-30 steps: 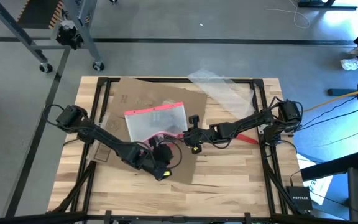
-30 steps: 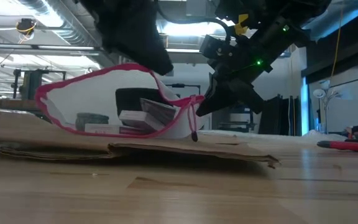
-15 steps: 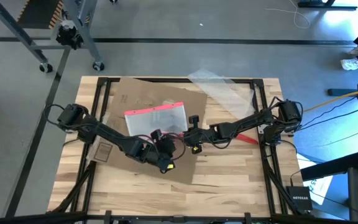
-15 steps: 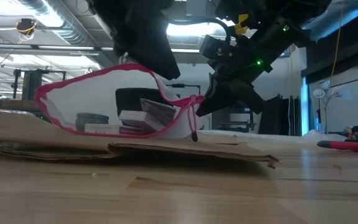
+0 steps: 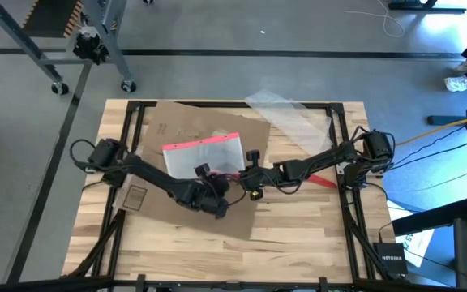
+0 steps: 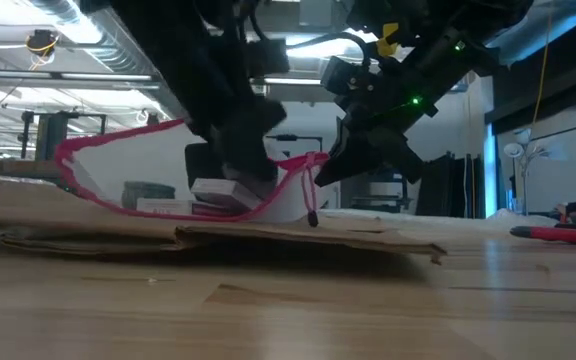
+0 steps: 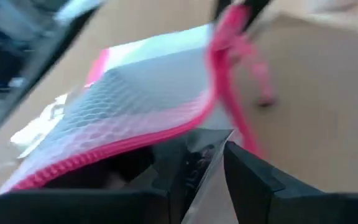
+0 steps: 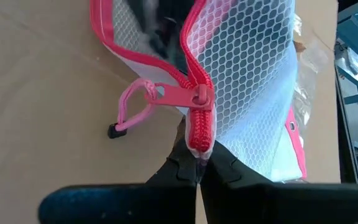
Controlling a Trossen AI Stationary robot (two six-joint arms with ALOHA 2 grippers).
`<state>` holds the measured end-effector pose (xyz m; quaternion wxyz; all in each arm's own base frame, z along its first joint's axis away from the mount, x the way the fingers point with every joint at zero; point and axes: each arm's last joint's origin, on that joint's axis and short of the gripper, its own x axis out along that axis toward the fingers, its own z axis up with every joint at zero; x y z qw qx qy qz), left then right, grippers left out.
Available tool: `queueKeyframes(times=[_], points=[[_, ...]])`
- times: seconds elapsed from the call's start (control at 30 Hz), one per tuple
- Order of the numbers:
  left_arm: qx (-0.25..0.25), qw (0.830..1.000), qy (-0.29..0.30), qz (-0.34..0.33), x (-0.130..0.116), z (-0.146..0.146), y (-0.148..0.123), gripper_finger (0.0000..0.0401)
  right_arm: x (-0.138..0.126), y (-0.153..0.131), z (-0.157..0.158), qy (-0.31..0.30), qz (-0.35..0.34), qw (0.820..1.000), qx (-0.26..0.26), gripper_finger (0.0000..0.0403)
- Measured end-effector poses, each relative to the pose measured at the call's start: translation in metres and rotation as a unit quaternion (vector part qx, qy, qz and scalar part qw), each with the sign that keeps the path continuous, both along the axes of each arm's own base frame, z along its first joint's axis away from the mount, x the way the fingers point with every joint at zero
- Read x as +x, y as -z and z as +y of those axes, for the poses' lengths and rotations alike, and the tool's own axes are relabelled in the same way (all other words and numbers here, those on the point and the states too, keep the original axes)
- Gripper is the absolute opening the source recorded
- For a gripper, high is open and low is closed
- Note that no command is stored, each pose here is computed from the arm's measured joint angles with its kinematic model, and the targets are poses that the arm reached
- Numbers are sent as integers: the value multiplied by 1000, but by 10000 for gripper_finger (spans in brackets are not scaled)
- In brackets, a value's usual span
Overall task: Unpack boxes
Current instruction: Close the white pouch
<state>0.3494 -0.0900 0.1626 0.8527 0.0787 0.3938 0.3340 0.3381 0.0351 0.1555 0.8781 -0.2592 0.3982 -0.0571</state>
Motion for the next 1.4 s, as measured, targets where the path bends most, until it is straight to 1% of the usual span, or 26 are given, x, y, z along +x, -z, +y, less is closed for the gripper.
queueKeyframes(times=[0.07,0.17,0.3,0.37,0.57,0.67,0.77,0.87,0.93,1.07,1.27,1.33,1.4], points=[[15,1000,-15,14,0,8,5,99,0,0,0,0,0,1000,0,0],[19,999,-32,22,4,17,12,99,0,0,0,0,0,1000,0,0],[14,999,-21,24,7,17,15,99,0,0,0,-1,3,1000,4,0],[8,1000,-15,17,6,11,10,99,0,0,0,0,1,1000,7,0],[-19,999,8,-42,0,-13,-23,99,0,0,0,8,-6,1000,11,0],[-41,997,7,-69,-6,-23,-32,99,0,0,0,10,-6,1000,13,0],[-71,991,-6,-112,-6,-32,-35,99,0,0,0,15,-8,1000,17,0],[-107,982,-24,-156,-5,-36,-25,99,0,0,0,16,-7,1000,16,0],[-125,975,-38,-178,-5,-33,-17,100,0,0,0,16,-7,1000,16,0],[-140,966,-47,-214,-2,-23,-9,112,0,0,0,16,-7,1000,16,0],[-149,959,-42,-236,2,-8,5,146,0,0,0,17,-7,1000,17,0],[-152,956,-47,-248,5,-4,7,153,0,0,0,17,-7,1000,17,0],[-148,957,-55,-245,6,2,10,156,0,0,0,18,-7,1000,17,0]])
